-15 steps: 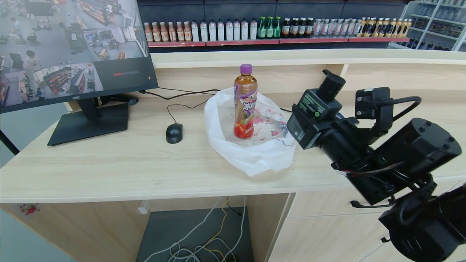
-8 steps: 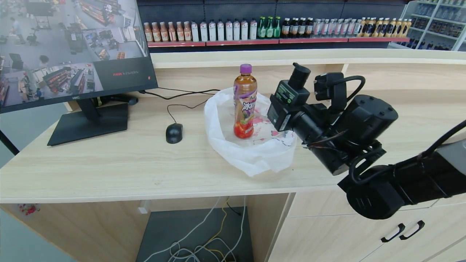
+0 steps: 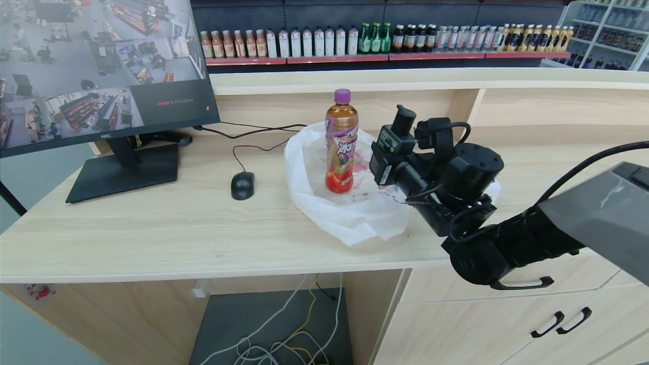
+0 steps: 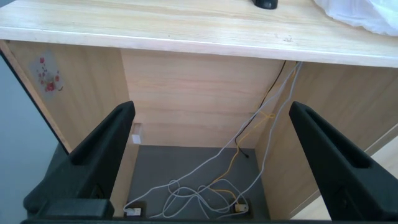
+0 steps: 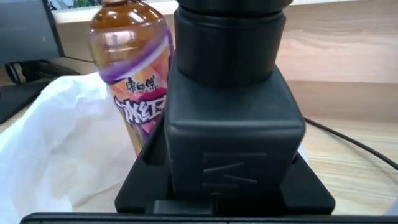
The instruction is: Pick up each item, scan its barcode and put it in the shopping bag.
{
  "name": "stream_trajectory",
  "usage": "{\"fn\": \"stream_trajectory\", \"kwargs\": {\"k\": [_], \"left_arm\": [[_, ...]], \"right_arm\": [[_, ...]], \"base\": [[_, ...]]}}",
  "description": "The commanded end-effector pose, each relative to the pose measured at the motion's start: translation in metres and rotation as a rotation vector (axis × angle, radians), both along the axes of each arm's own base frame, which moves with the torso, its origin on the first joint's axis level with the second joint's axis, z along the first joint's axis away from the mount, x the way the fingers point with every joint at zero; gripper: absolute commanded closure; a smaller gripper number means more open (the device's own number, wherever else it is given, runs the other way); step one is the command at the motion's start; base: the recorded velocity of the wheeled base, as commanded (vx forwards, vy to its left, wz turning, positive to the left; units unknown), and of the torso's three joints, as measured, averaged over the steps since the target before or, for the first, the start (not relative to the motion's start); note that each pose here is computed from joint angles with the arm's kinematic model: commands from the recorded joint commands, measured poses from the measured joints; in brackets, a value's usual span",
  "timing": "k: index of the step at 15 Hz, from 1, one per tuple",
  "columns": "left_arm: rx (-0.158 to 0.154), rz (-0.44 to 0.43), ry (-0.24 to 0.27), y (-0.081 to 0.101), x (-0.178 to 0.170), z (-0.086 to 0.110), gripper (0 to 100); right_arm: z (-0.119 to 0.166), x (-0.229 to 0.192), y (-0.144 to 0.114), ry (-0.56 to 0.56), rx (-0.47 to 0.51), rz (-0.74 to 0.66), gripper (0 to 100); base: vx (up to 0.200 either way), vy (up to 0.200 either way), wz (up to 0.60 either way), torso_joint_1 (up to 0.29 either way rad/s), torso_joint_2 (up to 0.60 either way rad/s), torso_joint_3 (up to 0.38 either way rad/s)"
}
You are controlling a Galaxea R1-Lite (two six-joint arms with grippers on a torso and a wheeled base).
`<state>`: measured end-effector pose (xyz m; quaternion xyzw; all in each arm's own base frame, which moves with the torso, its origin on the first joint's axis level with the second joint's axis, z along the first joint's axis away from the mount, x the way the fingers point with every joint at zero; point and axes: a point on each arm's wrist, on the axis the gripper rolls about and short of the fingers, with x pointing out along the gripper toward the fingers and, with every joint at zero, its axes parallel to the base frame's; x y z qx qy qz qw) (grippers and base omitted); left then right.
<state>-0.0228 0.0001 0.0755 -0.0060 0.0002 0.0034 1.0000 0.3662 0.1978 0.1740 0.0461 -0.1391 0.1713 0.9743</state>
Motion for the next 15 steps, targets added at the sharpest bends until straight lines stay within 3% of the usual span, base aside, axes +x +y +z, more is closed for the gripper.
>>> {"fn": "stream_trajectory", "kwargs": {"k": [1,15], "left_arm": [[0.000,0.001,0.000,0.000,0.000,0.000,0],[0.000,0.001,0.000,0.000,0.000,0.000,0]], "right_arm": [[-0.019,0.010,0.002,0.033,-0.019,-0.008,100],[-0.042,0.042,0.008,0.087,-0.091,-0.042,100]], "base": [[0.000,0.000,0.00,0.000,0.00,0.000],[0.000,0.000,0.00,0.000,0.00,0.000]]}}
